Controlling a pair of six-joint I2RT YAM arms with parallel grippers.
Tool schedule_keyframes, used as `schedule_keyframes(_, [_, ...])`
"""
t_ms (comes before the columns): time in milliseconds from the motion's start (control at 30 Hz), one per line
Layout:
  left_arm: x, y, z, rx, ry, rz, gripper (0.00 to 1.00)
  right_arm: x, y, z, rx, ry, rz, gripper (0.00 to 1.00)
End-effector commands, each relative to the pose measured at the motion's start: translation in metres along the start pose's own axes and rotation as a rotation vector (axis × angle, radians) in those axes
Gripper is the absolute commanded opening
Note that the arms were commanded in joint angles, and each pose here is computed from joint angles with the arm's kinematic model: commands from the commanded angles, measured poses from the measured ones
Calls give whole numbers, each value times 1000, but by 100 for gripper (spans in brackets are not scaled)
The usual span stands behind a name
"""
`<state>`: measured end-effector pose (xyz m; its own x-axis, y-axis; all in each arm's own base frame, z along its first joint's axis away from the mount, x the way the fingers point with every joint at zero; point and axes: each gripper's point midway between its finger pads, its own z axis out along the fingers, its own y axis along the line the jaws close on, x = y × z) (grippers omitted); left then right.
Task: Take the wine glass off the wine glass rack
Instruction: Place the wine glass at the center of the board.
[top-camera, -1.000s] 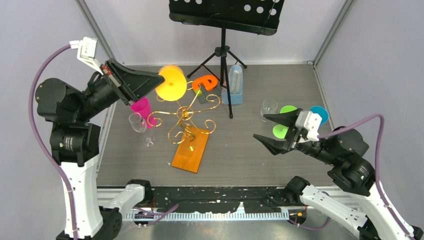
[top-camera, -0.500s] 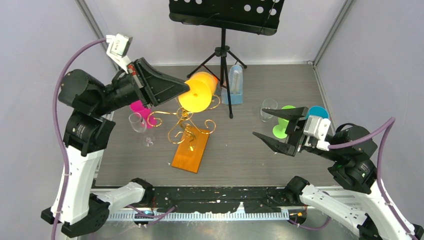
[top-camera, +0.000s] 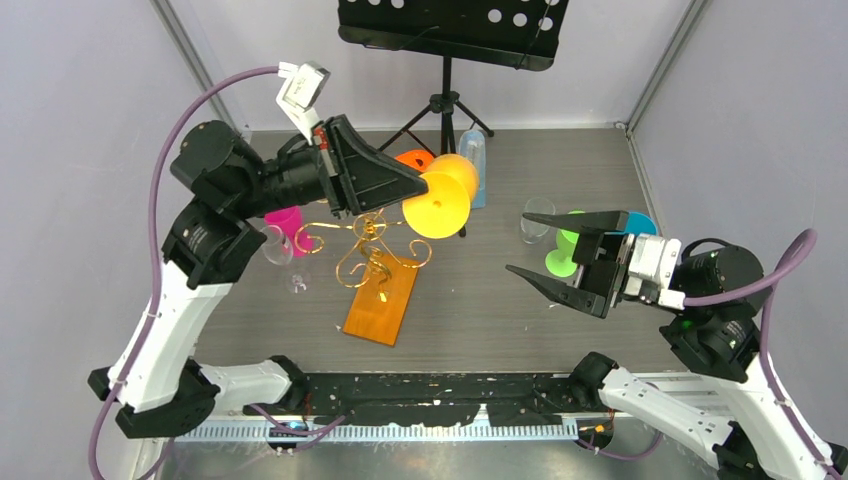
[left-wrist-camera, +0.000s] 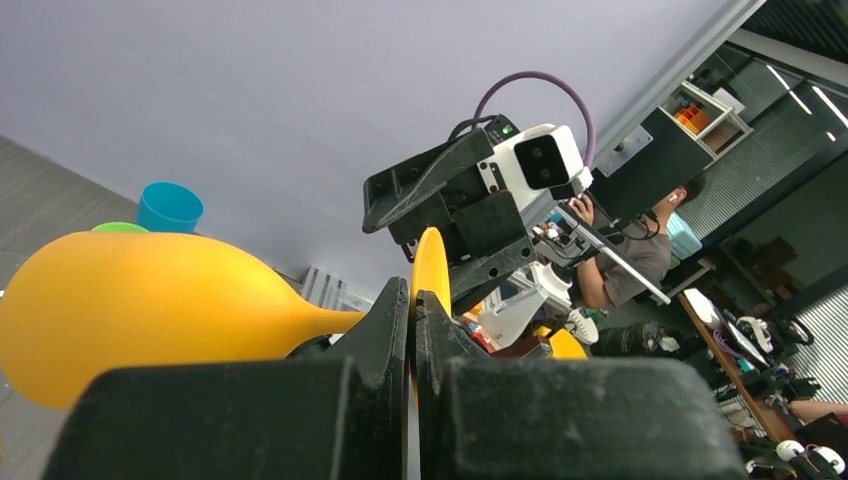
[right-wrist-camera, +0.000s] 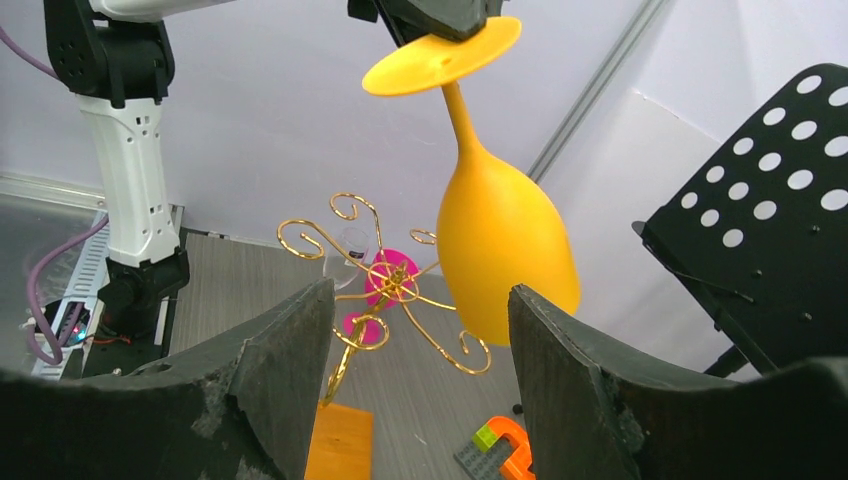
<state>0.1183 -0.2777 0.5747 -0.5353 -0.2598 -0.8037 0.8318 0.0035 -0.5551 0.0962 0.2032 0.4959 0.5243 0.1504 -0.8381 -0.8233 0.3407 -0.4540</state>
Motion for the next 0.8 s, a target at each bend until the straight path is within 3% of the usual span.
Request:
schedule_keyframes(0, [-11, -15, 7, 41, -33, 68, 0, -23, -7, 8, -11, -70, -50, 70])
schedule_keyframes(133, [-4, -15, 15, 37, -6, 87, 0, -32, -15, 10, 20, -68, -13, 70])
schedule_keyframes(400, [11, -13, 24, 26, 51, 180, 0, -21, -28, -2, 139, 65, 164, 70])
schedule_keyframes(767, [50, -10, 24, 2, 167, 396, 0, 16, -24, -20, 294, 332, 573, 70])
